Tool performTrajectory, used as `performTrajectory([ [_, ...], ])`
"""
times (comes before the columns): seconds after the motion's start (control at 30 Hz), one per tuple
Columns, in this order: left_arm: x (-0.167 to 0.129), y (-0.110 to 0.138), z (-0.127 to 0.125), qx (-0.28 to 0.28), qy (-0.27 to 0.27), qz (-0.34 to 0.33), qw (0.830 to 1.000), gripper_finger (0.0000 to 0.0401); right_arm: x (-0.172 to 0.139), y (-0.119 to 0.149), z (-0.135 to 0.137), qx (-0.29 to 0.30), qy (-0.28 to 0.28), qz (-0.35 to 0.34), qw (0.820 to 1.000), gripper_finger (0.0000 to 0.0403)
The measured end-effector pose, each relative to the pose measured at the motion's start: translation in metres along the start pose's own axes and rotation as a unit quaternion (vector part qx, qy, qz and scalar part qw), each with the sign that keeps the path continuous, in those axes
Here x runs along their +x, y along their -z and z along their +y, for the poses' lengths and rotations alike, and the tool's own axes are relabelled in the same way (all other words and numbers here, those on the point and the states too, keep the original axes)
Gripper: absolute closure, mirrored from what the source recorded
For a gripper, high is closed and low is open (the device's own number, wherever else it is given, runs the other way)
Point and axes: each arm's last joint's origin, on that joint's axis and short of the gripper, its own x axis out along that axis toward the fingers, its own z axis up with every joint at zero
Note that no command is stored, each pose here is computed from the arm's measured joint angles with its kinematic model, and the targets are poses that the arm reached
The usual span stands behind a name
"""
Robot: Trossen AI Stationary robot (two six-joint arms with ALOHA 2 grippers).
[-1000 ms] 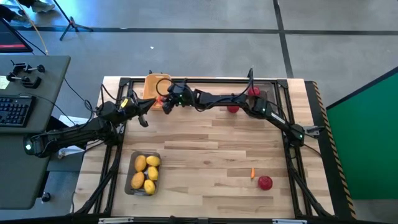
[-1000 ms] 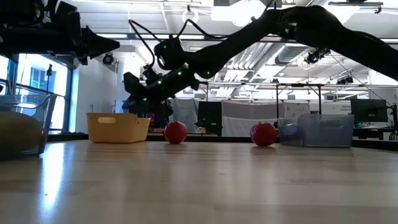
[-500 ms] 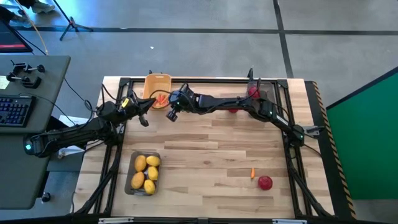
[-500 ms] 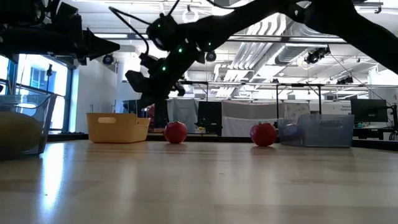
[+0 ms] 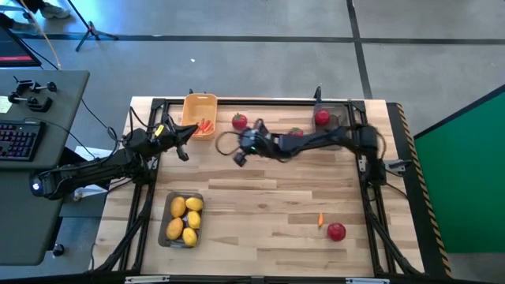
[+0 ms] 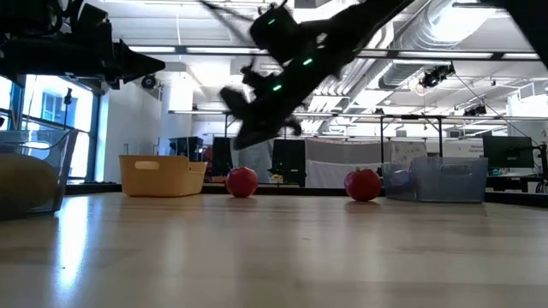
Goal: Sort produce into baskets
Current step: Put the chili pepper into the orange bin
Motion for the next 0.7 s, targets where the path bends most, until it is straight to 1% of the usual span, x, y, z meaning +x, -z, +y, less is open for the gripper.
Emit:
performTrajectory([
  [0.13,0.0,0.0,0.0,-0.002,0.0,0.002,1.0,0.04,-0.057,0.024,0.002,0.064,0.005,0.066,0.996,0.0403],
  [0.2,0.0,0.002,0.0,-0.006,0.001,0.008,1.0,0.04,-0.086,0.036,0.005,0.086,0.021,0.1,0.991,0.0403],
  [0.3,0.0,0.003,0.0,-0.009,0.001,0.017,1.0,0.04,-0.129,0.049,0.013,0.113,0.026,0.16,0.98,0.0403],
  [0.4,0.0,0.004,0.0,-0.012,0.001,0.02,1.0,0.04,-0.166,0.06,0.02,0.155,0.014,0.239,0.958,0.0402],
  [0.47,0.0,0.004,0.0,-0.012,0.001,0.022,1.0,0.04,-0.183,0.068,0.025,0.193,0.015,0.286,0.938,0.0399],
  [0.53,0.0,0.005,0.0,-0.012,0.001,0.024,1.0,0.04,-0.196,0.077,0.028,0.215,0.025,0.329,0.919,0.0389],
  [0.6,0.0,0.005,0.0,-0.012,0.001,0.024,1.0,0.04,-0.204,0.085,0.033,0.229,0.033,0.365,0.902,0.0369],
  [0.7,0.0,0.005,0.0,-0.012,0.001,0.025,1.0,0.04,-0.209,0.096,0.038,0.242,0.056,0.401,0.882,0.0326],
])
